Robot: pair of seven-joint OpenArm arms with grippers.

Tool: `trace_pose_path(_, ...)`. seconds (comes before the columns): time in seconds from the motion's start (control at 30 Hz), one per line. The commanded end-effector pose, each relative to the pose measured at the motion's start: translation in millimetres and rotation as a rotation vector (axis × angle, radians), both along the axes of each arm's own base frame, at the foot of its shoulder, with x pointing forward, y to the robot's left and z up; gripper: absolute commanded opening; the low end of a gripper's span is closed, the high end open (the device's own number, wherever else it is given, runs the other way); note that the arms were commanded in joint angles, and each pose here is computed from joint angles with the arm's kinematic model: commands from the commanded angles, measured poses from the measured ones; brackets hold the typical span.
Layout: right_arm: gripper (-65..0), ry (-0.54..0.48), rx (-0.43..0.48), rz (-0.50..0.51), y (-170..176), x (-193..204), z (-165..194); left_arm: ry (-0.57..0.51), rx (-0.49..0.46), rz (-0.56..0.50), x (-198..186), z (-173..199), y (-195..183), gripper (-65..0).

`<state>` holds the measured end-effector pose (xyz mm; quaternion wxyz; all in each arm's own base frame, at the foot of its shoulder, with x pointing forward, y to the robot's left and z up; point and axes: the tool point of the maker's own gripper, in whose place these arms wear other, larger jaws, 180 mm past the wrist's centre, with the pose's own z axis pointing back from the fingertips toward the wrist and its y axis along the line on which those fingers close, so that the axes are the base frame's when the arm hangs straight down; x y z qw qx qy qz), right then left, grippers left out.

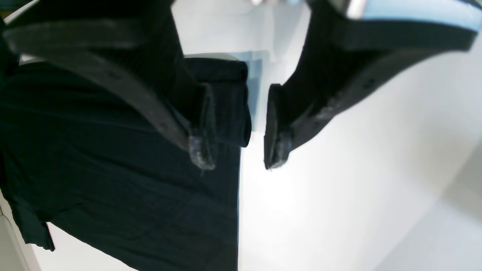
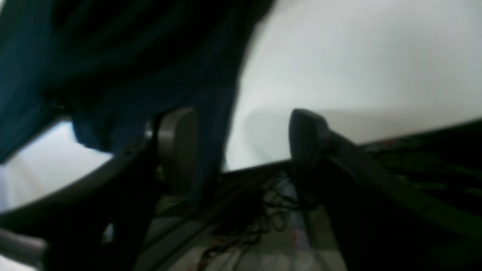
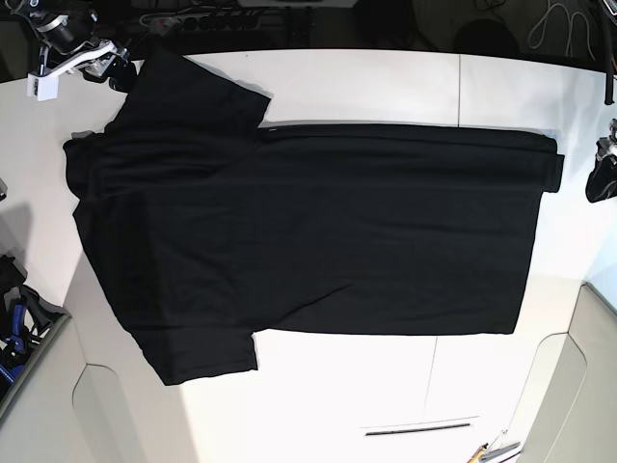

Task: Fold the T-shirt properly
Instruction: 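Release the shirt and raise both grippers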

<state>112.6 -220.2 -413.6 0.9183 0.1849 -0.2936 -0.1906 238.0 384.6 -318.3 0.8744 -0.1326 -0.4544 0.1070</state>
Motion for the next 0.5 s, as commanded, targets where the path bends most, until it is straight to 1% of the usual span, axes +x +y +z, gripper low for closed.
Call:
trace_pose_path(0.0, -26.8, -0.004, 0.008, 0.004, 1.9, -0.4, 0.4, -0.046, 0.022, -0.013, 6.9, 17.1, 4.3, -40.4)
trace_pose_path(0.07, -26.8, 0.007, 0.034, 0.012, 10.2, -2.2, -4.6, -0.048, 0.021, -0.013, 7.2, 17.5, 4.2, -40.4)
trace_pose_path(0.3, -26.8, 0.024, 0.095, 0.088, 44.2, -2.2, -11.1, -0.051, 0.017, -0.013, 7.4, 18.0, 3.8, -40.5)
trace_pose_path(0.4, -27.1, 0.029, 0.108, 0.110, 52.8, -2.7, -12.6, -0.050, 0.017, -0.013, 7.2, 17.7, 3.7, -40.5)
trace_pose_path(0.47, -32.1, 0.030, 0.109, 0.111, 53.2, -3.0, -12.7, -0.049, 0.017, -0.013, 7.2, 17.6, 3.7, -40.5)
